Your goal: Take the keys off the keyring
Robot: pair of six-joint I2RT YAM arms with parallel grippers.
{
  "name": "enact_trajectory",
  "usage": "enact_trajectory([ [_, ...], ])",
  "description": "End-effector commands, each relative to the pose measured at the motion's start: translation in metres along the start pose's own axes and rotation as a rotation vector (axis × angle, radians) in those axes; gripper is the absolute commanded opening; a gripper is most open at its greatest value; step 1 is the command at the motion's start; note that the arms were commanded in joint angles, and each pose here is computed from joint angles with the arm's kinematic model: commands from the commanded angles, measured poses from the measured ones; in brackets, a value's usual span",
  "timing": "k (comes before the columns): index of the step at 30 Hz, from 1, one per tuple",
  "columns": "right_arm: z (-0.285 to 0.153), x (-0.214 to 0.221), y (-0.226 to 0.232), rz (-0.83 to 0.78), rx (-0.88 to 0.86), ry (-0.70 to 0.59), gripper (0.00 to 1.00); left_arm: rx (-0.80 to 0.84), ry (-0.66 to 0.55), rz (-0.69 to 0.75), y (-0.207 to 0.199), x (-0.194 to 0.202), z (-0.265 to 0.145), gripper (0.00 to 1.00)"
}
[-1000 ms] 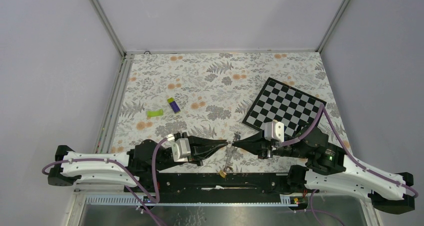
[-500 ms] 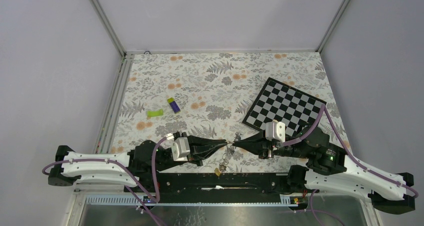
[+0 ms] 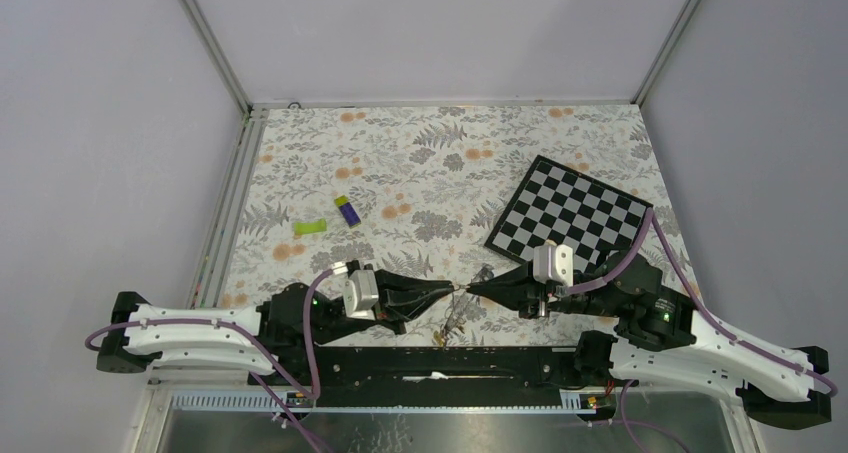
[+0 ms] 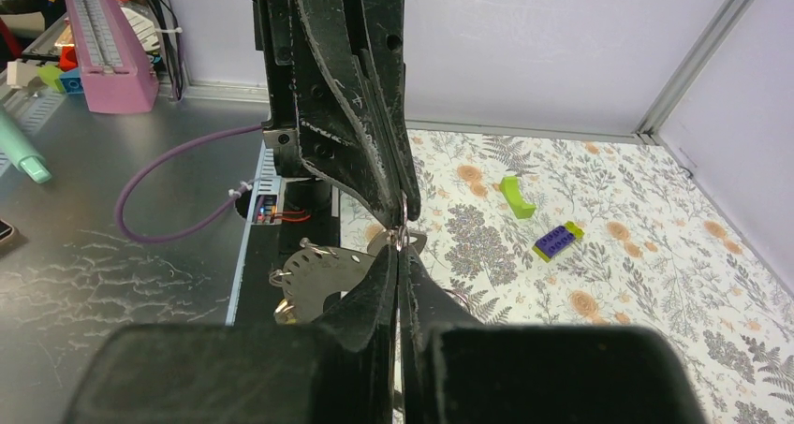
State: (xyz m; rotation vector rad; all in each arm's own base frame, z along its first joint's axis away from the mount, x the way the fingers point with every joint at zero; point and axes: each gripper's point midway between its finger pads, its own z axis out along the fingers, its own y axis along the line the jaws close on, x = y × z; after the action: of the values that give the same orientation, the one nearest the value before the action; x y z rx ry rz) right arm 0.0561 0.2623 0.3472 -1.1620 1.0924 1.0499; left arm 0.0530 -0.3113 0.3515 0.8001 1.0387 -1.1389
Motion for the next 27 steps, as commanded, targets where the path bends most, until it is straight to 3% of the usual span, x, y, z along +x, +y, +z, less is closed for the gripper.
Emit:
enact_trajectory([
  [1, -0.014, -0.078, -0.004, -0.076, 0.016, -0.232, 0.0, -0.065, 0.01, -0.015, 0.011, 0.009, -0.001, 0.0],
  [27, -0.012, -0.08, -0.005, -0.068, 0.024, -0.288, 0.0, -0.031, 0.006, -0.036, 0.007, 0.015, 0.01, 0.0],
])
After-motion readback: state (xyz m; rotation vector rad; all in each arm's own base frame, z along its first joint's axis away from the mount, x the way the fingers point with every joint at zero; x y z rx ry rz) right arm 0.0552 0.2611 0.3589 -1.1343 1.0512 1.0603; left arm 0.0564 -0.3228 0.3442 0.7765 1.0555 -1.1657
